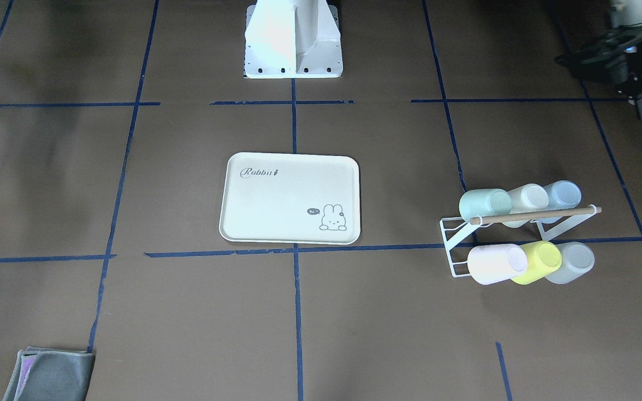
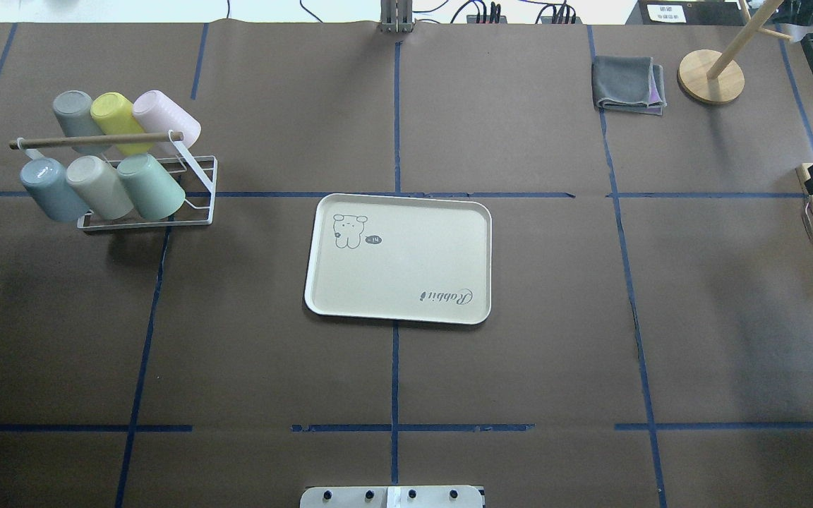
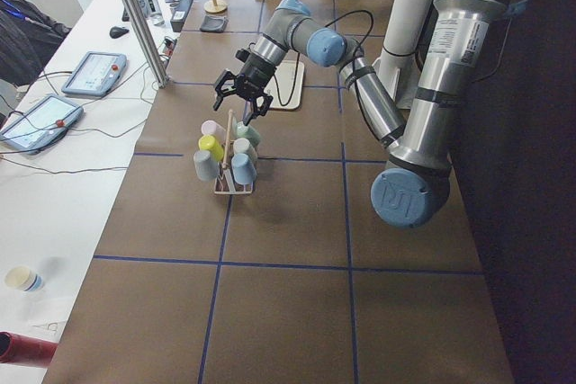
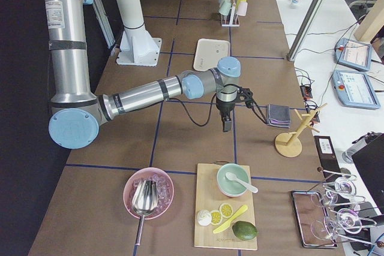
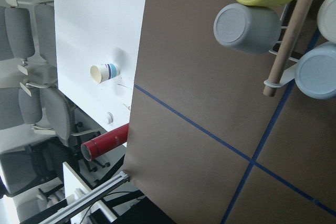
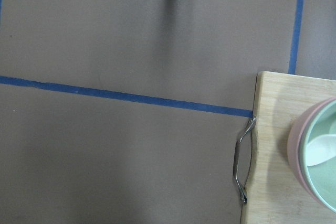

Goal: Pick up and place green cup on tray

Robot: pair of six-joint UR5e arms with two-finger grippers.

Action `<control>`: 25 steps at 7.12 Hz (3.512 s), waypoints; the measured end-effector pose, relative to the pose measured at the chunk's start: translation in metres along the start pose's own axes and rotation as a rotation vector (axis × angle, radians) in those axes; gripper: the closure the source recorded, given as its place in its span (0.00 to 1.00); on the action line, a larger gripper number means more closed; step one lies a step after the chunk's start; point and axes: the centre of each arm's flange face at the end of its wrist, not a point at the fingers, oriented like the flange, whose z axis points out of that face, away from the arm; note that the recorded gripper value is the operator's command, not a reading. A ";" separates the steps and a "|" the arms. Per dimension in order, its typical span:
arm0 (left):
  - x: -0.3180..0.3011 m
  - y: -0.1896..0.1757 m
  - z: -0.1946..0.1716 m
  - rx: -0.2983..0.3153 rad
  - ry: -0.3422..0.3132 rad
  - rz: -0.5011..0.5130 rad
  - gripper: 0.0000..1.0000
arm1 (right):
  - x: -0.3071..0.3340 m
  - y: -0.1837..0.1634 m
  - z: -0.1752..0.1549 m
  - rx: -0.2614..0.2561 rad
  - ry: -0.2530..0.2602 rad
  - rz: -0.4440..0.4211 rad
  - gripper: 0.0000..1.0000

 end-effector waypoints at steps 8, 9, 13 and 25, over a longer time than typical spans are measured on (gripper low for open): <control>0.168 -0.174 -0.037 -0.240 -0.211 0.683 0.01 | 0.020 0.016 0.005 -0.029 -0.049 0.017 0.00; 0.182 -0.189 -0.030 -0.263 -0.221 0.741 0.00 | 0.021 0.016 0.005 -0.030 -0.050 0.019 0.00; 0.237 -0.233 0.006 -0.354 -0.225 0.888 0.00 | 0.021 0.016 0.006 -0.032 -0.050 0.024 0.00; 0.225 -0.272 0.093 -0.449 -0.317 0.951 0.00 | 0.021 0.016 0.007 -0.033 -0.050 0.025 0.00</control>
